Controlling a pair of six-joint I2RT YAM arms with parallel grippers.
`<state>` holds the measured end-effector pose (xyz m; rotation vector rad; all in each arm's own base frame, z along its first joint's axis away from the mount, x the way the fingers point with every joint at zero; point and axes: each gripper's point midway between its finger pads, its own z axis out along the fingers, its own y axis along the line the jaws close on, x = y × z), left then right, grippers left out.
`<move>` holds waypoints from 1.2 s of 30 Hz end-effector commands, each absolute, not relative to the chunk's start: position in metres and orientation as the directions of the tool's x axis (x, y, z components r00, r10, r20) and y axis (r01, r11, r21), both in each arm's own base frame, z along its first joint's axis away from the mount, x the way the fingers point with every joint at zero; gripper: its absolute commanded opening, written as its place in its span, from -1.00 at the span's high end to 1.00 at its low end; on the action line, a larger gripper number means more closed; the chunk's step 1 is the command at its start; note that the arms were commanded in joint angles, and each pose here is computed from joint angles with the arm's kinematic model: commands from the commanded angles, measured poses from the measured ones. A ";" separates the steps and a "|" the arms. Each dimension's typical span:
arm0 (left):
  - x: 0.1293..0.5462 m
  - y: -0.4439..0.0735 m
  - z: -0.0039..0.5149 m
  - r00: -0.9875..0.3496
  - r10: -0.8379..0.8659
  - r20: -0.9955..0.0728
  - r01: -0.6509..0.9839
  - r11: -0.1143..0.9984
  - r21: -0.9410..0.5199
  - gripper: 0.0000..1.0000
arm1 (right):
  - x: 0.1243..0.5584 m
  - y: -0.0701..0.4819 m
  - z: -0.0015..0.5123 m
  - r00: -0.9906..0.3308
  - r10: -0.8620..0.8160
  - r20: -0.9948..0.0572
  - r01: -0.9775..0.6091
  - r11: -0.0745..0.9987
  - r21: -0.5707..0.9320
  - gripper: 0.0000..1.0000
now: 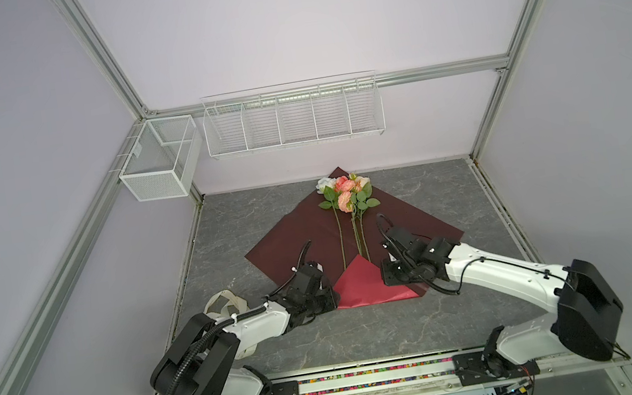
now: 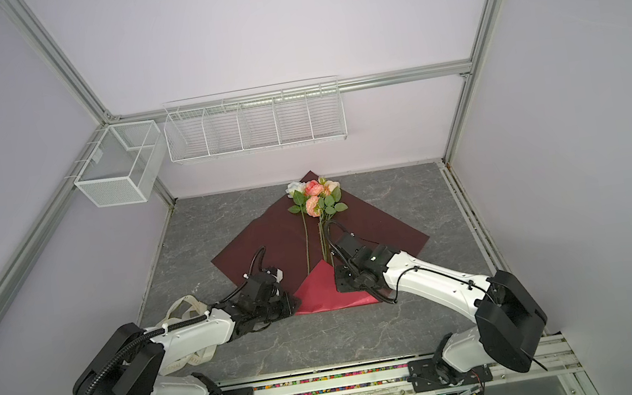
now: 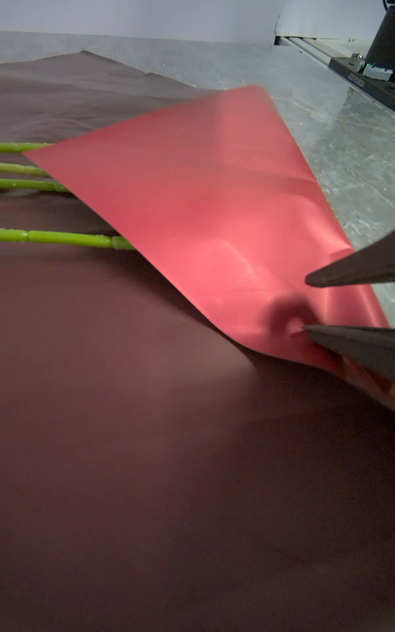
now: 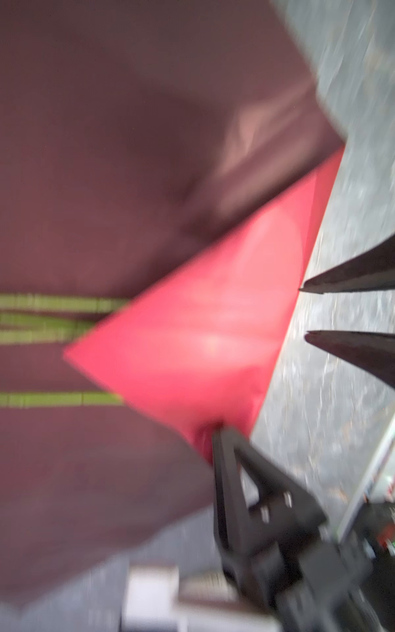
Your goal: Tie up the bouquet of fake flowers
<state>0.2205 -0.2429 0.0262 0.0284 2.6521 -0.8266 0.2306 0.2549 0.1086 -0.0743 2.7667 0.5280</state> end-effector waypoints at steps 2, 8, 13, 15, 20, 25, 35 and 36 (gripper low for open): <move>0.203 -0.224 0.005 -0.955 -0.082 -0.285 0.071 0.869 -0.489 0.55 | 0.222 0.311 0.103 -0.965 0.030 -0.260 -0.098 0.881 0.464 0.68; 0.206 -0.227 0.009 -0.952 -0.084 -0.294 0.078 0.862 -0.500 0.55 | 0.216 0.352 0.079 -0.979 0.009 -0.201 -0.087 0.882 0.463 0.70; 0.209 -0.233 0.014 -0.946 -0.080 -0.313 0.101 0.848 -0.521 0.51 | 0.210 0.365 0.058 -0.989 -0.008 -0.151 -0.072 0.903 0.422 0.70; 0.211 -0.238 0.021 -0.941 -0.072 -0.332 0.127 0.833 -0.539 0.46 | 0.208 0.366 0.051 -0.990 -0.018 -0.139 -0.073 0.912 0.404 0.70; 0.218 -0.238 0.033 -0.923 -0.083 -0.377 0.145 0.830 -0.538 0.33 | 0.207 0.355 0.043 -0.990 0.001 -0.141 -0.049 0.936 0.349 0.70; 0.220 -0.233 0.029 -0.924 -0.084 -0.373 0.129 0.850 -0.510 0.33 | 0.207 0.353 0.040 -0.991 0.000 -0.136 -0.047 0.939 0.341 0.69; 0.219 -0.231 0.034 -0.924 -0.093 -0.371 0.121 0.850 -0.513 0.38 | 0.211 0.342 0.029 -0.991 -0.009 -0.132 -0.048 0.954 0.295 0.70; 0.219 -0.230 0.038 -0.920 -0.096 -0.381 0.123 0.851 -0.511 0.36 | 0.210 0.344 0.028 -0.991 -0.019 -0.132 -0.057 0.955 0.291 0.70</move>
